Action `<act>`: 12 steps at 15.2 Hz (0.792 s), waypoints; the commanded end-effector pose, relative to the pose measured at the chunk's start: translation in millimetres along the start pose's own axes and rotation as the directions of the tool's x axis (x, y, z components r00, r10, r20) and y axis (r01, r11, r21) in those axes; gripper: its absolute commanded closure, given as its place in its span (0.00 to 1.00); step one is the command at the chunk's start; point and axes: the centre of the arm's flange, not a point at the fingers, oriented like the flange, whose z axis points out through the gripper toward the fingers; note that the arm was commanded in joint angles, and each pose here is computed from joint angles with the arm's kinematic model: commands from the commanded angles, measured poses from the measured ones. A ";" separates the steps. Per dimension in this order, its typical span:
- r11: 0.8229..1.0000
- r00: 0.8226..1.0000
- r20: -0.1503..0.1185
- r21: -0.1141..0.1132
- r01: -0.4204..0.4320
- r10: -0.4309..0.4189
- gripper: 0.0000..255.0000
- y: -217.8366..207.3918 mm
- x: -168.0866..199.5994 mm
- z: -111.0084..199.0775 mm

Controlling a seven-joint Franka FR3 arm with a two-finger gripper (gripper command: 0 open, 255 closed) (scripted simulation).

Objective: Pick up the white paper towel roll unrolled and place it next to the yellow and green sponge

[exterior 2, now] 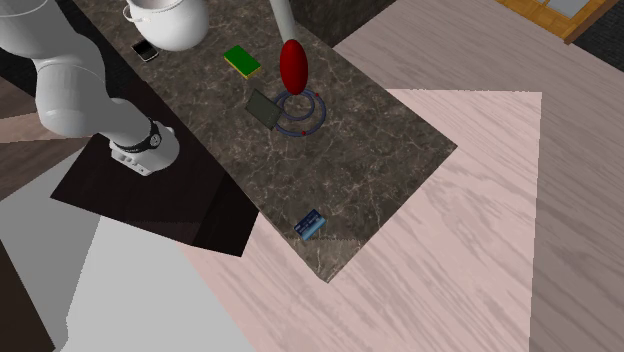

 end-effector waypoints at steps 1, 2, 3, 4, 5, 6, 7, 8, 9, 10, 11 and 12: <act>1.000 1.000 0.000 0.000 0.000 0.000 1.00 0.0 0.0 0.0; 1.000 1.000 0.000 0.000 0.000 0.000 0.00 0.0 0.0 0.0; 1.000 1.000 0.000 0.000 0.000 0.000 0.00 0.0 0.0 0.0; 1.000 1.000 0.000 0.000 0.000 0.000 0.00 0.0 0.0 0.0; 1.000 1.000 0.000 0.000 0.000 0.000 0.00 0.0 0.0 0.0; 1.000 1.000 0.000 0.000 0.000 0.000 0.00 0.0 0.0 0.0; 1.000 1.000 0.000 0.000 0.000 0.000 0.00 0.0 0.0 0.0; 1.000 1.000 0.000 0.000 0.000 0.000 0.00 0.0 0.0 -13.2; 1.000 1.000 0.000 0.000 0.000 0.000 0.00 0.0 0.0 -26.4; 1.000 1.000 0.000 0.000 0.000 0.000 0.00 0.0 0.0 -39.6; 1.000 1.000 0.000 0.000 0.000 0.000 0.00 0.0 0.0 -50.0; 1.000 1.000 0.000 0.000 0.000 0.000 0.00 0.0 0.0 -50.0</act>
